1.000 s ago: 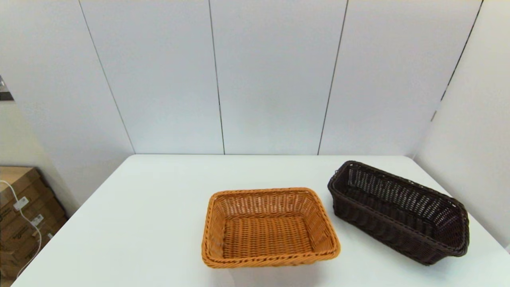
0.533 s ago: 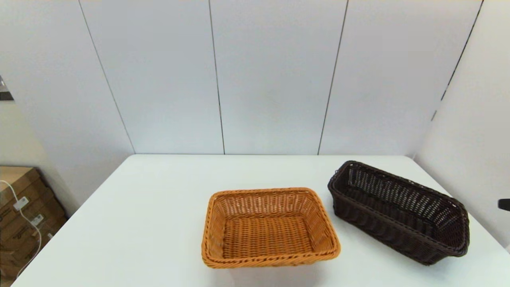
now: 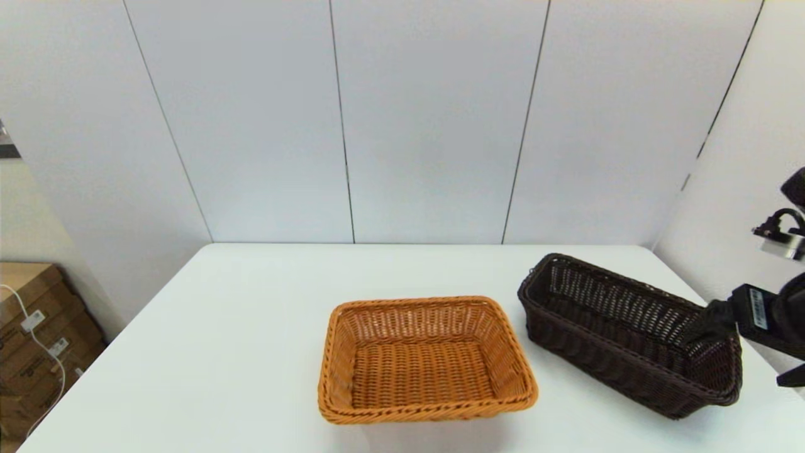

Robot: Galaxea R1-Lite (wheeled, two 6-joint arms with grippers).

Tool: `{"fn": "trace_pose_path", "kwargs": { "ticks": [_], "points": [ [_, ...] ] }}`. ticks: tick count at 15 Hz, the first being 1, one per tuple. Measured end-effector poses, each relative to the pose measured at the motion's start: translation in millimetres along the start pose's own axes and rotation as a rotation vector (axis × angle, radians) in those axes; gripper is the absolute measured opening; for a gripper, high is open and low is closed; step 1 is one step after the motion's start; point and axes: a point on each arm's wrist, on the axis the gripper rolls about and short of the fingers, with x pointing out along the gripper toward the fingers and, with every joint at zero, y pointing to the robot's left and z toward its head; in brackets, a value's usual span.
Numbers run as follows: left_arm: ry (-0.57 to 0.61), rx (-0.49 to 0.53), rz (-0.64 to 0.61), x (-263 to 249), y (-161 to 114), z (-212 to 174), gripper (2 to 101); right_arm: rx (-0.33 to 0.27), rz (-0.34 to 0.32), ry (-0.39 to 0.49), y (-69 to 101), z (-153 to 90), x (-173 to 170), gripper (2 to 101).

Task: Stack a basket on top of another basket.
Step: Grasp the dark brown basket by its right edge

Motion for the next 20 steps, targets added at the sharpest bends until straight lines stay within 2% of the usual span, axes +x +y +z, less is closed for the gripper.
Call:
{"fn": "trace_pose_path", "kwargs": {
  "ticks": [5, 8, 10, 15, 20],
  "points": [
    [0.000, 0.000, 0.000, 0.0, 0.0, 0.0, 97.8, 0.111, -0.064, 0.066, -3.8, 37.7, 32.7, 98.0],
    [0.000, 0.000, 0.000, 0.0, 0.0, 0.0, 97.8, 0.174, -0.092, 0.078, -16.6, 59.1, 45.4, 98.0],
    [0.000, 0.000, 0.000, 0.0, 0.0, 0.0, 97.8, 0.195, -0.108, 0.084, -25.1, 70.8, 52.7, 98.0],
    [0.000, 0.000, 0.000, 0.0, 0.0, 0.0, 97.8, 0.172, -0.132, 0.112, -34.8, 93.4, 73.3, 98.0],
    [0.000, 0.000, 0.000, 0.0, 0.0, 0.0, 97.8, 0.019, -0.134, 0.182, -37.0, 103.1, 97.4, 98.0]
  ]
}}
